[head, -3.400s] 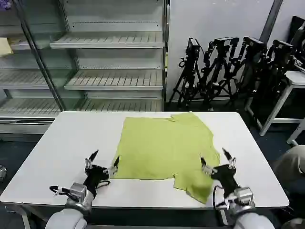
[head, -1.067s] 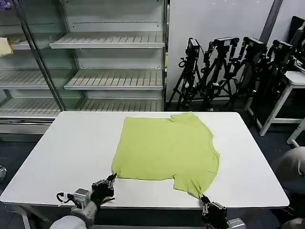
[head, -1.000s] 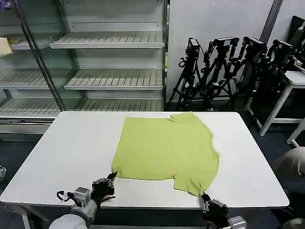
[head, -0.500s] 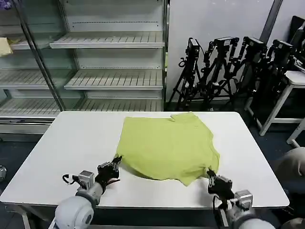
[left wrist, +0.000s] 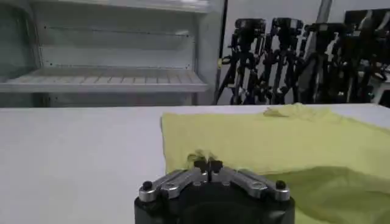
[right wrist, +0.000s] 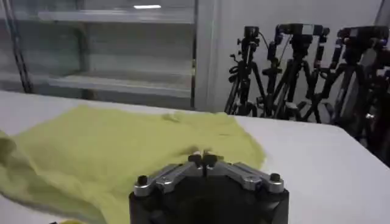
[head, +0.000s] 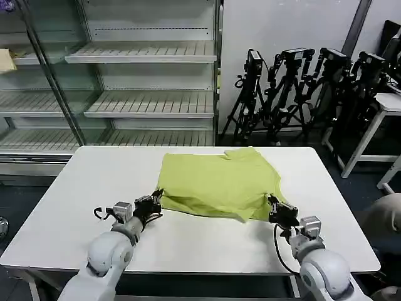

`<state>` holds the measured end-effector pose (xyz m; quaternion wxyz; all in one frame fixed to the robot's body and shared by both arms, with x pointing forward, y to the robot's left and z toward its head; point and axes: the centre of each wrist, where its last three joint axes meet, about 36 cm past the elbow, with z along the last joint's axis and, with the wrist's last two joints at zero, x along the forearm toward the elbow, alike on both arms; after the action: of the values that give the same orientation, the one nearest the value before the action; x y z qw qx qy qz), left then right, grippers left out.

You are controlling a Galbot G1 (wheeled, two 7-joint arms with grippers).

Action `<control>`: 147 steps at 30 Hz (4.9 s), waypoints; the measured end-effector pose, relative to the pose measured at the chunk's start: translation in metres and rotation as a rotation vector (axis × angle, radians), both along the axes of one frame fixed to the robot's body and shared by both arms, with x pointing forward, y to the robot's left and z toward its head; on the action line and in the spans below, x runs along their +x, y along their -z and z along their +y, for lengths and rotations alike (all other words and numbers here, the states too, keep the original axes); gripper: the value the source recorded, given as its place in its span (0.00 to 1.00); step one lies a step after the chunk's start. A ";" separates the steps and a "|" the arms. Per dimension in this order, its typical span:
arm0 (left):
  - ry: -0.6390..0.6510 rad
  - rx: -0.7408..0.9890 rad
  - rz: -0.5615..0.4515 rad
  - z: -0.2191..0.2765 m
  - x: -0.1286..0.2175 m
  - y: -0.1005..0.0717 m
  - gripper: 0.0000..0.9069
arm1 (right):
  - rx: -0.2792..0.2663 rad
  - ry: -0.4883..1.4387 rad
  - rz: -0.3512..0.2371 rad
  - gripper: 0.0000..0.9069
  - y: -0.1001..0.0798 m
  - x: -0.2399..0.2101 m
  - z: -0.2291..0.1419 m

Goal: Fold and organize the clothes.

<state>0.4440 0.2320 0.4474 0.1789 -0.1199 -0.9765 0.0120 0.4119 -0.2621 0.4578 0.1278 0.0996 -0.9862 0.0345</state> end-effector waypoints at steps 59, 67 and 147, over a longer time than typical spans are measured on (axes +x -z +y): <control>-0.030 0.037 0.007 0.018 0.036 0.013 1.00 | -0.071 0.104 0.077 1.00 0.019 0.050 -0.033; 0.001 0.056 0.046 0.020 0.016 0.017 1.00 | -0.062 0.102 0.115 1.00 0.019 0.013 -0.048; -0.062 0.138 0.112 0.060 -0.159 -0.021 1.00 | -0.114 0.033 0.155 1.00 -0.044 -0.159 -0.013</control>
<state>0.2852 0.2921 0.4688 0.2405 -0.0760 -0.9667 -0.0433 0.2534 -0.2750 0.5013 0.2098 0.0783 -0.9713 0.0806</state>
